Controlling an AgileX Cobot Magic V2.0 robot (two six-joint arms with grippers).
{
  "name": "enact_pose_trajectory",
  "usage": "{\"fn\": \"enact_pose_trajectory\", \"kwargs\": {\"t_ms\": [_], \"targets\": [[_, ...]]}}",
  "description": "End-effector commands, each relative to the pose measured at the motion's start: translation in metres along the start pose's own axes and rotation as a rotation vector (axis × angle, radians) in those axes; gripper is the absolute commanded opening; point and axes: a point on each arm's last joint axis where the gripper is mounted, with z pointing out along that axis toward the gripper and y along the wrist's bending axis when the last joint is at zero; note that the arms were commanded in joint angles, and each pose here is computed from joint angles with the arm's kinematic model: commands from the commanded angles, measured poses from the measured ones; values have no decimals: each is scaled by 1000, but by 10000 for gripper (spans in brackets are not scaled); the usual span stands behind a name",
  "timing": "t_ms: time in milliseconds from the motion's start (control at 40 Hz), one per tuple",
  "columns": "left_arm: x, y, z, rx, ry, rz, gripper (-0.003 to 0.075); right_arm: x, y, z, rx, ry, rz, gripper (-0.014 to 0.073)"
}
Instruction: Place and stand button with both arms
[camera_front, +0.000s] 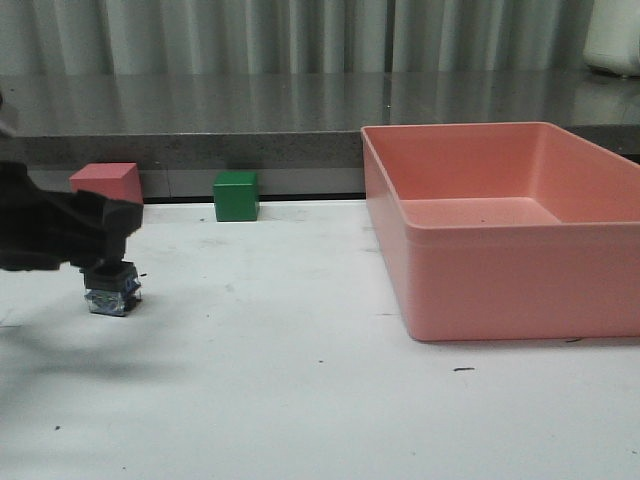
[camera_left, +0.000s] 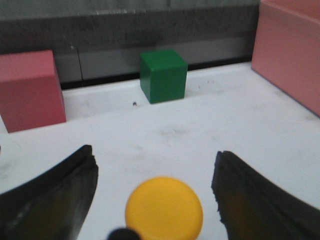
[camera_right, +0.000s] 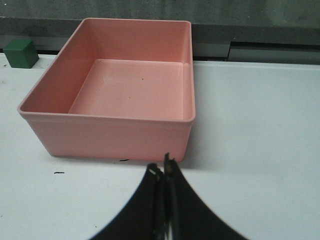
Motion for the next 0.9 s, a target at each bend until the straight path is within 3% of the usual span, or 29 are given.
{"fn": "enact_pose_trajectory", "kwargs": {"t_ms": [0,300,425,751,876], "targets": [[-37,0,-6,-12,-137,1,484,-13,0,-2,5,-83,-15,-61],[-84,-4,-35,-35,-63,23,480,-13,0,-2,5,-83,-15,-61],[-103,-12,-57,-25,-37,34,439,-13,0,-2,5,-83,-15,-61],[-125,-24,-123,-25,128,53,73,-13,0,-2,5,-83,-15,-61],[-124,-23,-148,-48,220,51,-19,-13,0,-2,5,-83,-15,-61]]}}
